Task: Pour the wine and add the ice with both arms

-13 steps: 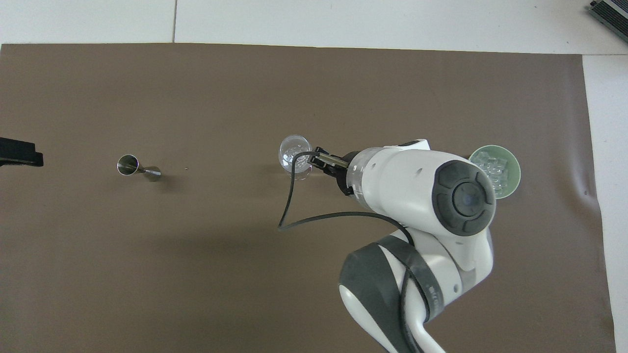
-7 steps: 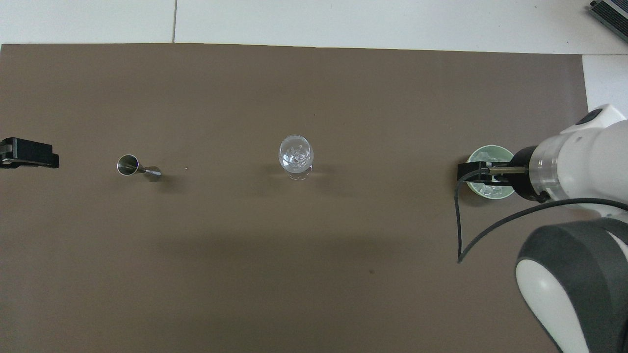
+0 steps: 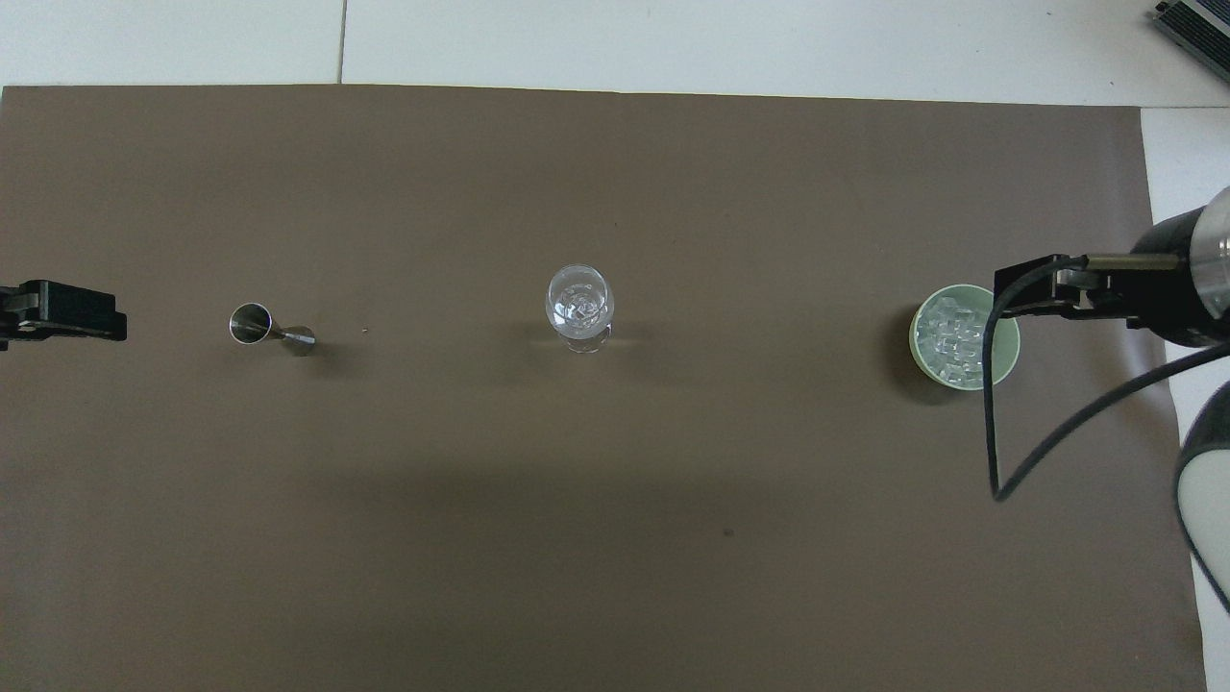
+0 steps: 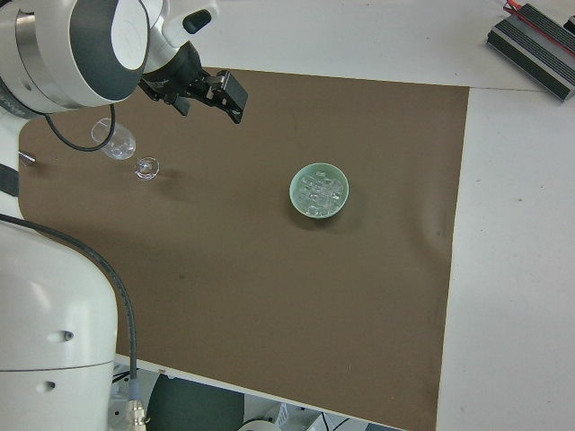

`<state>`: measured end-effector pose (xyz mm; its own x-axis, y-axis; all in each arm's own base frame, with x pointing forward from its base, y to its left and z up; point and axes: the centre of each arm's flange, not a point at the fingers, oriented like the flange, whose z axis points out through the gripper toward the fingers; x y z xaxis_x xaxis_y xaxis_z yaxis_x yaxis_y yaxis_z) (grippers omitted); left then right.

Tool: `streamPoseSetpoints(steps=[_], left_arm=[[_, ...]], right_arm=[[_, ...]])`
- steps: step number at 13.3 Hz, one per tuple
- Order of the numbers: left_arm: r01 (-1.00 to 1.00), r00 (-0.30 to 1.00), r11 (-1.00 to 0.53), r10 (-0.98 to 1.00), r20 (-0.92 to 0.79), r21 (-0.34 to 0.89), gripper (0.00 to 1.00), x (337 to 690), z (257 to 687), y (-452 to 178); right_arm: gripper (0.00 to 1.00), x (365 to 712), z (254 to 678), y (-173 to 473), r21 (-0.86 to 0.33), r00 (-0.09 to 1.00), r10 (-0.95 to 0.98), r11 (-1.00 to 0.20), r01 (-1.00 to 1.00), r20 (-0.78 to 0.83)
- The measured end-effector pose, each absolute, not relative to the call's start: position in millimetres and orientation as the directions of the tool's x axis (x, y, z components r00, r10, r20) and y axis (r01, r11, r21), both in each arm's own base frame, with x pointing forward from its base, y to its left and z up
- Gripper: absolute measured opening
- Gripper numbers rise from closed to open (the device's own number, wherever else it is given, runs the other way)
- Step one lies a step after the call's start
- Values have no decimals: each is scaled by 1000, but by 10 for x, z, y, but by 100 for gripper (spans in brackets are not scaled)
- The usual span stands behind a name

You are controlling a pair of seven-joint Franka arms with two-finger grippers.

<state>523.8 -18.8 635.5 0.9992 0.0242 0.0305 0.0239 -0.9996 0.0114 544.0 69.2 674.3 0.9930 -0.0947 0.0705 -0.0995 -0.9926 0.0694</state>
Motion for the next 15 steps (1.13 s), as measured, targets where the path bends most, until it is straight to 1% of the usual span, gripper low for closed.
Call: streamPoseSetpoints(steps=[2, 4, 11, 15], left_arm=[[12, 1000, -1000, 12, 19, 10, 100, 5215, 6356, -206], [-1, 1000, -1000, -1, 13, 11, 100, 5203, 6347, -261], [15, 1000, -1000, 15, -6, 13, 100, 5155, 6300, -168], [-20, 999, -1000, -20, -35, 13, 100, 5070, 6170, -144]], right_arm=[[100, 5517, 6655, 530, 76, 998, -43, -996, -47, 47], [100, 5524, 6630, 441, 79, 999, -32, -996, -35, 34], [100, 5450, 6496, 474, 73, 1000, -26, -997, -25, -9], [100, 5472, 6507, 486, 64, 1000, -25, -998, -27, 17]])
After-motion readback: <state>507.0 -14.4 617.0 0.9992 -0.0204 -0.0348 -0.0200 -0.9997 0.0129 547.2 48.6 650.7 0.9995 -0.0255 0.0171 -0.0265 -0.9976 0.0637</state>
